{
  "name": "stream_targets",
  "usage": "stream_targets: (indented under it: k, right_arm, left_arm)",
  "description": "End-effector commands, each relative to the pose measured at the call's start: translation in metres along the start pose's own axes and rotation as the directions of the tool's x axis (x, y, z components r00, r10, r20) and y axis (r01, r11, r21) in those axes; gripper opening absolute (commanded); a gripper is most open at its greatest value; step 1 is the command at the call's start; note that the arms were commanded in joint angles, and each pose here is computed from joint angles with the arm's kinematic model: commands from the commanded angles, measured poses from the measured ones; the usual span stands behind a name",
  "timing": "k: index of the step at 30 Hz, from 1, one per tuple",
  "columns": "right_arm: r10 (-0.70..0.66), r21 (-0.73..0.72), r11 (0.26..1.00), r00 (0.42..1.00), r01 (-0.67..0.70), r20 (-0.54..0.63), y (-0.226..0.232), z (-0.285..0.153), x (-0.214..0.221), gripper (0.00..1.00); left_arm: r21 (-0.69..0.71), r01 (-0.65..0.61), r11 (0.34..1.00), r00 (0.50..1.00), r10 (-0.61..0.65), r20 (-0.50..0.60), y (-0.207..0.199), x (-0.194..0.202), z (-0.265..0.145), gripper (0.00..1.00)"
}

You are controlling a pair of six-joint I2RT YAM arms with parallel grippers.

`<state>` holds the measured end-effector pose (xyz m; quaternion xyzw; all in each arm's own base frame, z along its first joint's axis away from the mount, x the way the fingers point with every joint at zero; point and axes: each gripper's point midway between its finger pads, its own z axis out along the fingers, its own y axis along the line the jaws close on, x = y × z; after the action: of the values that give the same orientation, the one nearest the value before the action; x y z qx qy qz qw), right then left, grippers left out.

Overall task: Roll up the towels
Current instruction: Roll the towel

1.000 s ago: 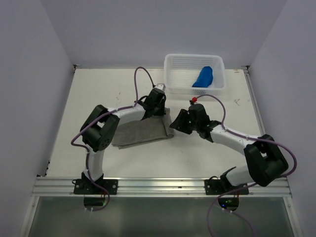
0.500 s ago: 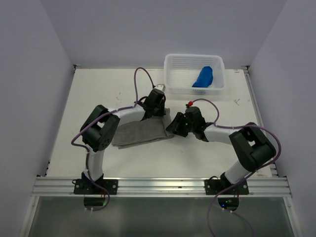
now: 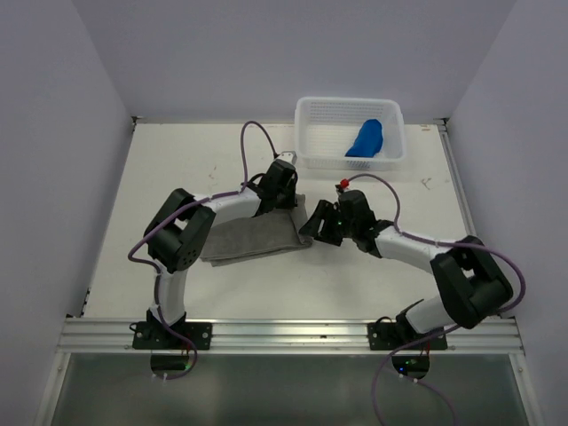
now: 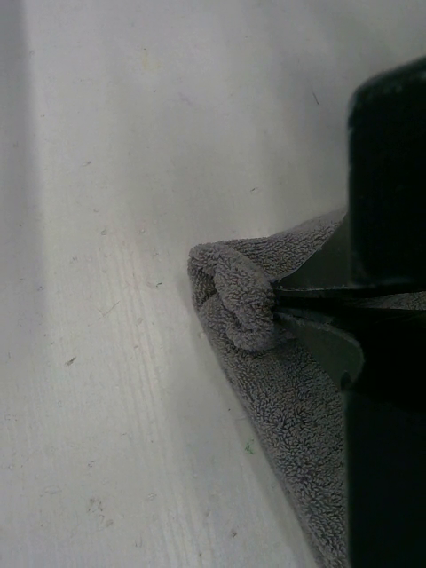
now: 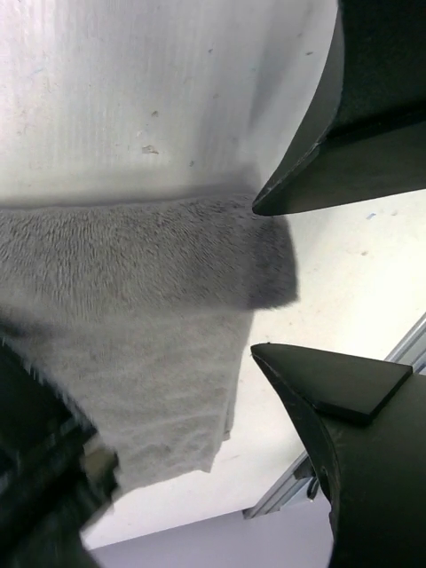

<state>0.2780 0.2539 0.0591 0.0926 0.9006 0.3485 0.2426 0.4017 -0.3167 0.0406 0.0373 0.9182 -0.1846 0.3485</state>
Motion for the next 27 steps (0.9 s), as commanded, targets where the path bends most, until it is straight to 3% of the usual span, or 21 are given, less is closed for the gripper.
stream_targets:
  k: [1, 5, 11, 27]
  right_arm:
    - [-0.063, 0.038, 0.997, 0.996, 0.061, 0.064, 0.010, -0.029, -0.019, 0.64]
    - [-0.033, 0.059, 0.998, 0.995, 0.027, 0.096, 0.005, -0.040, -0.022, 0.64]
    - [0.023, 0.042, 0.999, 0.998, -0.026, 0.059, -0.006, -0.023, -0.012, 0.58]
    - [0.059, -0.012, 0.998, 0.998, -0.059, -0.006, -0.007, 0.011, -0.002, 0.59]
  left_arm:
    - [-0.069, -0.020, 0.997, 1.000, 0.019, -0.020, 0.024, 0.010, 0.000, 0.00]
    - [-0.075, -0.024, 0.997, 0.999, 0.023, -0.025, 0.026, 0.011, 0.001, 0.00]
    - [-0.076, -0.027, 0.997, 0.999, 0.024, -0.033, 0.027, 0.015, 0.001, 0.00]
    - [-0.085, -0.034, 0.996, 0.999, 0.031, -0.034, 0.029, 0.015, -0.003, 0.00]
